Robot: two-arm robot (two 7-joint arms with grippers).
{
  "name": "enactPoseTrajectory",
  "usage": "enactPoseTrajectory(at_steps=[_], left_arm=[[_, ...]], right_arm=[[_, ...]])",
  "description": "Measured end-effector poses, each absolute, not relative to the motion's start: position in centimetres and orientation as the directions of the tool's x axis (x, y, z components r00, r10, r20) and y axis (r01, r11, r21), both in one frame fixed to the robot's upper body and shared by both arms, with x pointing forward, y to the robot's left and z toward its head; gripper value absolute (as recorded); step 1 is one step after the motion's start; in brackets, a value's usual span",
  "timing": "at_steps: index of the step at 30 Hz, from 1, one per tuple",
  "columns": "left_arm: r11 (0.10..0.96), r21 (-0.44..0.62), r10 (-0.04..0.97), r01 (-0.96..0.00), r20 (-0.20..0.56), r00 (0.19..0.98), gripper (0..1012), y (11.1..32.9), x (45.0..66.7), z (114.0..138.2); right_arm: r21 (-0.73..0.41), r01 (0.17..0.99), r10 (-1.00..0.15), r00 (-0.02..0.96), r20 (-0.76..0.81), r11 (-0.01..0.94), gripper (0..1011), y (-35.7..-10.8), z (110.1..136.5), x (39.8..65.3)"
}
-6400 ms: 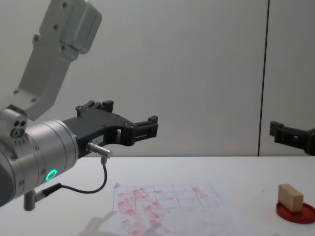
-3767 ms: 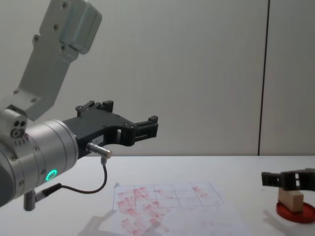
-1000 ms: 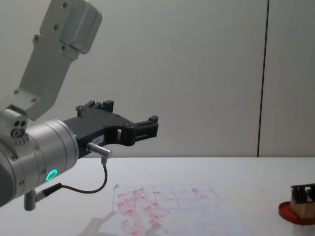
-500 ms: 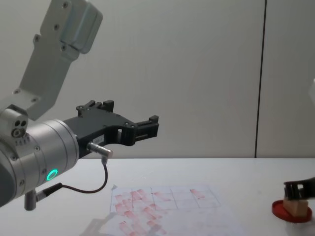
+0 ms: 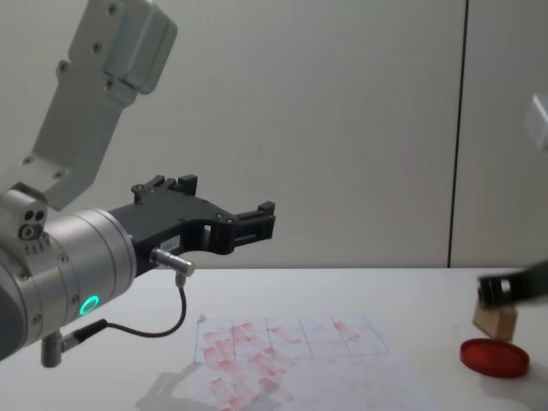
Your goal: Use the one hand to pick up the stamp and affix it onto the A4 paper.
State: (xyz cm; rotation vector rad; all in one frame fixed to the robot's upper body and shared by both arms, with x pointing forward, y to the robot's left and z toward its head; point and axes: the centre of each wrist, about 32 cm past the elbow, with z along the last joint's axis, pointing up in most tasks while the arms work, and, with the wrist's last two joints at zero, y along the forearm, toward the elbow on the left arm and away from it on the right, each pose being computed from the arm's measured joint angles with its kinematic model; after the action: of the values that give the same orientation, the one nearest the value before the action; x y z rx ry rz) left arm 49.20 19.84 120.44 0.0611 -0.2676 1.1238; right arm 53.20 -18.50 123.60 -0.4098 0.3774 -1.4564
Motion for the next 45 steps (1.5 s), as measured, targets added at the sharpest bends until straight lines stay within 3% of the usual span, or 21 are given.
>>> enactPoseTrajectory(at_steps=[8, 17, 31, 45], left_arm=[[0.434, -0.086, 0.882, -0.897, 0.242, 0.404, 993, 19.8, 49.2, 120.4], [0.434, -0.086, 0.882, -0.897, 0.242, 0.404, 993, 19.8, 49.2, 120.4], [0.434, -0.086, 0.882, -0.897, 0.242, 0.404, 993, 19.8, 49.2, 120.4], [0.434, -0.086, 0.882, -0.897, 0.242, 0.404, 993, 19.8, 49.2, 120.4]], right_arm=[[-0.424, 0.899, -0.991, 0.132, 0.016, 0.113, 200, -17.6, 126.2, 53.6], [-0.428, 0.888, -0.979, 0.200, 0.031, 0.168, 200, -16.0, 127.2, 54.2], [-0.530, 0.809, -0.948, 0.317, 0.031, 0.253, 200, -12.7, 126.4, 56.0], [-0.608, 0.744, -0.926, 0.377, 0.038, 0.278, 200, -10.6, 124.5, 57.0]])
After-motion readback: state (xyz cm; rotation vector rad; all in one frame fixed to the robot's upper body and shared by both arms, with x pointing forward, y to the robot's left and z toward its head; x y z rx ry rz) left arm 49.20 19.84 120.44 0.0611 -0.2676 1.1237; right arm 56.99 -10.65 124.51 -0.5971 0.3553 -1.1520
